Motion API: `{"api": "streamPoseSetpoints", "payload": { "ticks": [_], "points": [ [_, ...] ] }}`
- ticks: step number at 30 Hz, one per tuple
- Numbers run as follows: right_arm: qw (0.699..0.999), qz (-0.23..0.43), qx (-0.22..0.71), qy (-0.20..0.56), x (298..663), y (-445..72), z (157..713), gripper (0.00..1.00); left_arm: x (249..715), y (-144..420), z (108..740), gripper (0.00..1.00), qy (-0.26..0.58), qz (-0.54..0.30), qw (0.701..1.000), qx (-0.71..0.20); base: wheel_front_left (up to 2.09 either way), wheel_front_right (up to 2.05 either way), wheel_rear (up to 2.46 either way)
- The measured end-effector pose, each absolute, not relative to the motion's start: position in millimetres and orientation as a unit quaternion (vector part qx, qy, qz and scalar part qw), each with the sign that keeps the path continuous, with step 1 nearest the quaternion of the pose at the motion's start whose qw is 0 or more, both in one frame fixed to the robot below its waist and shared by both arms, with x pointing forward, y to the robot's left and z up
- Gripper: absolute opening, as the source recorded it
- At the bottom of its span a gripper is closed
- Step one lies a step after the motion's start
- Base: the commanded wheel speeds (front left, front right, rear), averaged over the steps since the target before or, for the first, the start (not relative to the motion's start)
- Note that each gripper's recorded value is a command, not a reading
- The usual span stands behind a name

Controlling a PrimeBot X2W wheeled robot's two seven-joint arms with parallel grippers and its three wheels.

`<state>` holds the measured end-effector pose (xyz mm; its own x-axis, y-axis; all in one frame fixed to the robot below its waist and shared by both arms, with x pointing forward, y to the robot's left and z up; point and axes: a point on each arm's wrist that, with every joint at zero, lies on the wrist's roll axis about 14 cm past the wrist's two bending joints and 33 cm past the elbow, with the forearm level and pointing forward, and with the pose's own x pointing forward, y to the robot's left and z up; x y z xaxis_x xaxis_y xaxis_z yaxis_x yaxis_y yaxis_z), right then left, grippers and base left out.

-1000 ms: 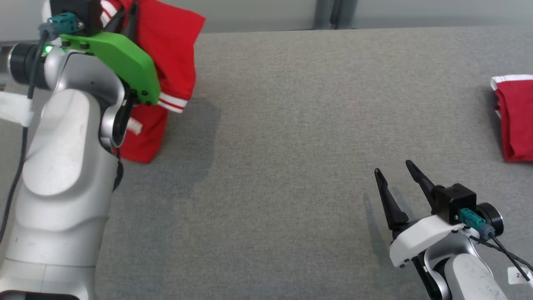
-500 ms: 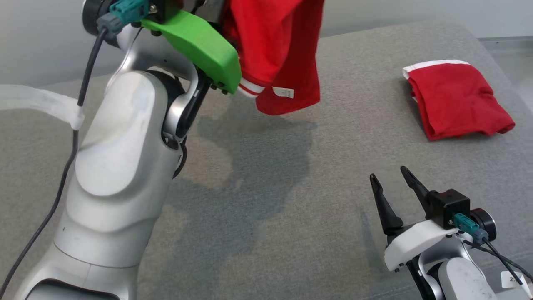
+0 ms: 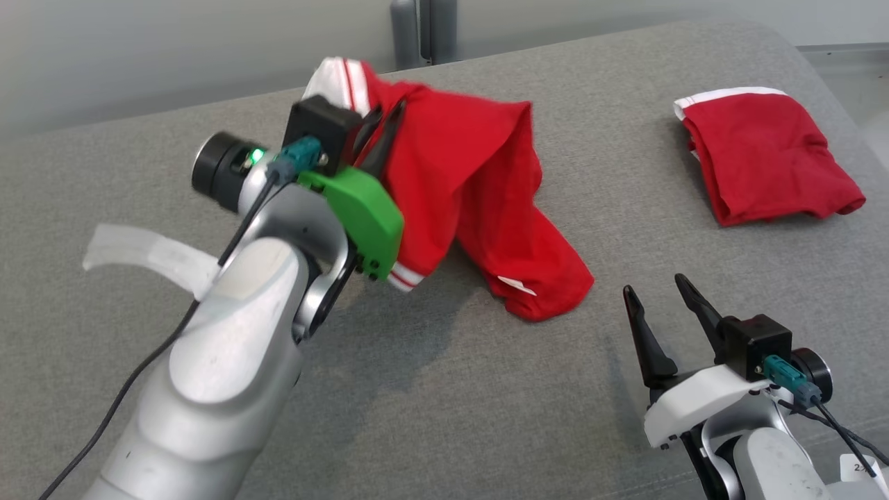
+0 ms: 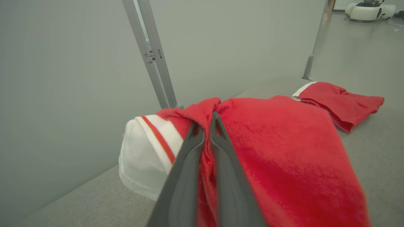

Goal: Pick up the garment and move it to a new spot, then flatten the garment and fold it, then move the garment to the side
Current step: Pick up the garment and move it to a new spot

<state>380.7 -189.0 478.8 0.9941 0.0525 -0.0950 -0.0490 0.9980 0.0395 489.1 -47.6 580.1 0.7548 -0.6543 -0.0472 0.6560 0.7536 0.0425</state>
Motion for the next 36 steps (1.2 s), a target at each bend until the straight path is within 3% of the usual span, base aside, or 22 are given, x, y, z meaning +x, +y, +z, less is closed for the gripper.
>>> {"api": "streamPoseSetpoints", "payload": {
  "ticks": [10,19,20,21,29,36],
  "points": [
    [0.996,0.059,0.022,0.057,395,-166,470,1.0,461,63,469,0.0,0.172,-0.26,0.939,0.143,0.0,0.0,0.0],
    [0.993,0.094,0.023,0.061,405,-142,468,1.0,447,131,450,0.0,0.204,-0.183,0.943,0.19,0.0,0.0,0.0],
    [0.993,0.096,0.023,0.06,405,-140,468,1.0,447,138,449,0.36,0.205,-0.173,0.943,0.198,0.0,0.0,0.0],
    [0.993,0.098,0.023,0.06,406,-139,469,1.0,446,143,447,1.0,0.206,-0.166,0.943,0.203,0.0,0.0,0.0],
    [0.993,0.096,0.021,0.059,401,-140,472,1.0,436,171,434,1.0,0.26,-0.1,0.946,0.166,0.0,0.0,0.0],
    [0.994,0.089,0.021,0.056,398,-145,474,1.0,448,172,466,1.0,0.239,-0.08,0.958,0.135,0.0,0.0,0.0]
  ]
}}
